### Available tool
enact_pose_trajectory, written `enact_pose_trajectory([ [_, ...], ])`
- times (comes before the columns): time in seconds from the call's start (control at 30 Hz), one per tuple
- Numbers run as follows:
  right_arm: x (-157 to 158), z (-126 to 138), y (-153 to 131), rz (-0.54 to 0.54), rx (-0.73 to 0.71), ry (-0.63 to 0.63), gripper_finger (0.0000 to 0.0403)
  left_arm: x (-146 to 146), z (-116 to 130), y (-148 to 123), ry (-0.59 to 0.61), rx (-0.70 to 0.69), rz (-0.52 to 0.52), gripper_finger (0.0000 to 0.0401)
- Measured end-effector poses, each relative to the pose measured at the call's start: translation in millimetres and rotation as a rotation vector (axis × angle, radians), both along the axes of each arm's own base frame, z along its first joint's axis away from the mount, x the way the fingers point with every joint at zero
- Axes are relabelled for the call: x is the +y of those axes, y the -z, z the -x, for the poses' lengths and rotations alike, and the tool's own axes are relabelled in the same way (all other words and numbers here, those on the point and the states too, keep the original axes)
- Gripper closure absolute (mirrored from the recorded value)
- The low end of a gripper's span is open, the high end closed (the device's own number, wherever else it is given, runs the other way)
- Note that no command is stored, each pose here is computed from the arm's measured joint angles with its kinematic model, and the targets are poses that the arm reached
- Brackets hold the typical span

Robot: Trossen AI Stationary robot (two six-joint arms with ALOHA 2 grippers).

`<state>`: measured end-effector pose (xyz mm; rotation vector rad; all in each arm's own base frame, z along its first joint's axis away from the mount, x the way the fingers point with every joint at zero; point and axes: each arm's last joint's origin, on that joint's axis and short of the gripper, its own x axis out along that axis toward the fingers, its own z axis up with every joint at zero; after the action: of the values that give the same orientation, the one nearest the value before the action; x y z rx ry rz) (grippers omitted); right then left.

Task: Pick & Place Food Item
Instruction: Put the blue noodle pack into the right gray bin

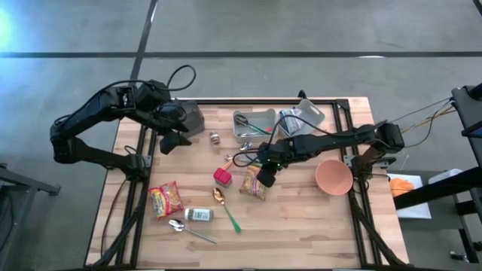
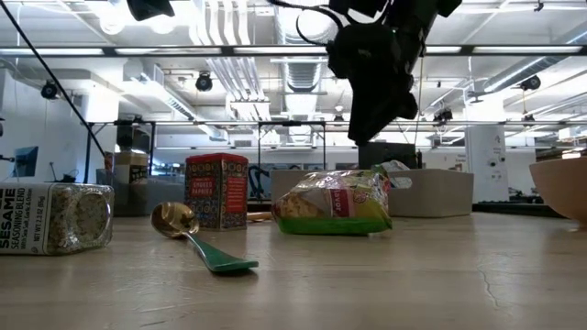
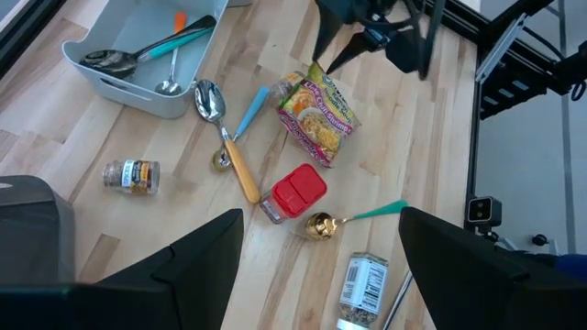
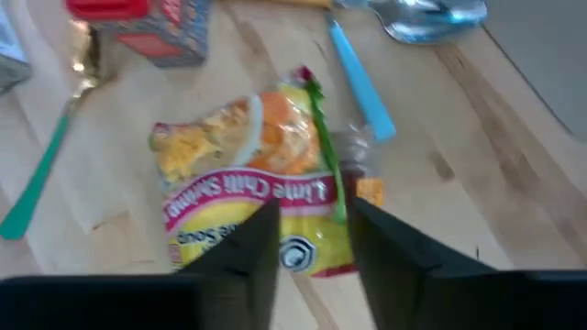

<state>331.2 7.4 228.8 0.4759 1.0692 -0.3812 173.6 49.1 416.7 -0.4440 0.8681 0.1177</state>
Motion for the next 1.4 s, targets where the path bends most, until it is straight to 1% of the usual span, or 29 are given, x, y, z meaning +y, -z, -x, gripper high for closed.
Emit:
enact_pose_trajectory([
  [0.13, 0, 6, 14, -0.042, 0.032, 0.097, 0.0198, 0, 1, 0, 0.0, 0.008, 0.002, 0.0105],
  [0.23, -1, 14, 31, -0.076, 0.055, 0.172, 0.0153, 0, 1, 1, 0.0, 0.013, 0.004, 0.0105],
  [0.33, -2, 20, 42, -0.116, -0.012, 0.24, 0.0118, 0, 1, 1, 0.0, 0.014, 0.004, 0.0105],
  [0.47, -2, 29, 43, -0.183, -0.176, 0.302, 0.0088, 0, 1, 1, 0.001, 0.014, 0.004, 0.0105],
  [0.53, -2, 36, 49, -0.199, -0.188, 0.332, 0.0083, 0, 1, 1, 0.001, 0.014, 0.004, 0.0105],
  [0.6, -3, 43, 56, -0.21, -0.169, 0.362, 0.0081, 0, 1, 1, 0.002, 0.014, 0.003, 0.0105],
  [0.67, -3, 47, 61, -0.225, -0.179, 0.384, 0.0081, 0, 1, 1, 0.003, 0.013, 0.002, 0.0105],
  [0.73, -3, 47, 63, -0.24, -0.219, 0.388, 0.0081, 0, 1, 1, 0.003, 0.013, 0.002, 0.0105],
  [0.87, -2, 42, 60, -0.258, -0.293, 0.381, 0.0087, 0, 1, 1, 0.003, 0.013, 0.002, 0.0105],
  [0.97, -2, 43, 61, -0.258, -0.288, 0.381, 0.0117, 0, 1, 1, 0.002, 0.013, 0.002, 0.0105],
  [1.17, -2, 45, 64, -0.262, -0.279, 0.391, 0.0196, 0, 1, 1, -0.003, 0.014, 0.007, 0.0105],
  [1.4, -2, 45, 65, -0.269, -0.277, 0.387, 0.0255, 0, 1, 1, -0.003, 0.014, 0.007, 0.0105],
])
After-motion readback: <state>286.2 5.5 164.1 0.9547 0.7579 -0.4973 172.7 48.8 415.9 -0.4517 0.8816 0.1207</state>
